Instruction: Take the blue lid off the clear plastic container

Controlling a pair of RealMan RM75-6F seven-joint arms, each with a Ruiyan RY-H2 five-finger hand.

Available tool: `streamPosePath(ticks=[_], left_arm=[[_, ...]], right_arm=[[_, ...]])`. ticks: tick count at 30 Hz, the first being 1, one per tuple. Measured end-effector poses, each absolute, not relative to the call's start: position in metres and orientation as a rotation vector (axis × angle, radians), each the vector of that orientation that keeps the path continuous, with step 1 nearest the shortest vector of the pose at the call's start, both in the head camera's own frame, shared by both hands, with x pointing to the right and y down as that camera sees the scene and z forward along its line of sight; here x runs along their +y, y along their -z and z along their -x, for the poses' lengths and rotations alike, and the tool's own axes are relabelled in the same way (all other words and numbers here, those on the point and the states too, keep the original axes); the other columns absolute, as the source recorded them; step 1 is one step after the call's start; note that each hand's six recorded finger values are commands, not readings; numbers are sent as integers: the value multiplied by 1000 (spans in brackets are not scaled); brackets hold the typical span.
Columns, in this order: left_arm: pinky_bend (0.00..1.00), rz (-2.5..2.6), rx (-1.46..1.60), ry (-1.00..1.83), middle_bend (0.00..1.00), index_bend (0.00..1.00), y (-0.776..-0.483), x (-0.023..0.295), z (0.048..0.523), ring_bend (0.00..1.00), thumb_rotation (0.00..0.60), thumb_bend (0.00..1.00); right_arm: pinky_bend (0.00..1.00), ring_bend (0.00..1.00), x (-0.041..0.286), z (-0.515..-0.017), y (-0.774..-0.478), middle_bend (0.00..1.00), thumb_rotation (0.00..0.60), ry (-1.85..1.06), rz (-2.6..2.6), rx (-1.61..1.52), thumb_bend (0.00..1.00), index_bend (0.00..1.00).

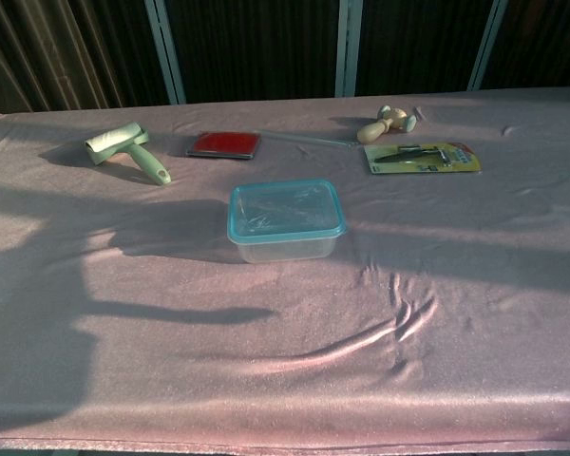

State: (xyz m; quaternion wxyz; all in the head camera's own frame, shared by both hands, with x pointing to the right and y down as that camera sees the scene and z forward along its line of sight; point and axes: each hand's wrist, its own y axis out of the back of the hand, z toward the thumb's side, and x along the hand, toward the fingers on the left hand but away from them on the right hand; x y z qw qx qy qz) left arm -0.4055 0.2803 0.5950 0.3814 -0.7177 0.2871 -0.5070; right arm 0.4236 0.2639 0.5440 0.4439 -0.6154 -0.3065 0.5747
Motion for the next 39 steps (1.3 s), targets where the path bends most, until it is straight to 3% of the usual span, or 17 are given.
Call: streamPosePath(ticks=[14,25,33,39], left_arm=[[0,2067,758,1081,0,0,-599,282,373,0,600,287],[0,2340,655,677,0,0,-626,255,249,0,600,269],[0,2393,648,696,0,0,-665,221,164,0,600,271],[0,2361,680,769,0,0,-696,193,125,0,600,268]], right_arm=[[0,0,266,-422,-543,0,600,-1417,1525,-759,183,0],[0,0,266,-419,-551,0,600,-1435,1538,-731,182,0],[0,0,264,-421,-557,0,600,-1467,1542,-712,182,0],[0,0,264,-423,-557,0,600,-1477,1555,-710,182,0]])
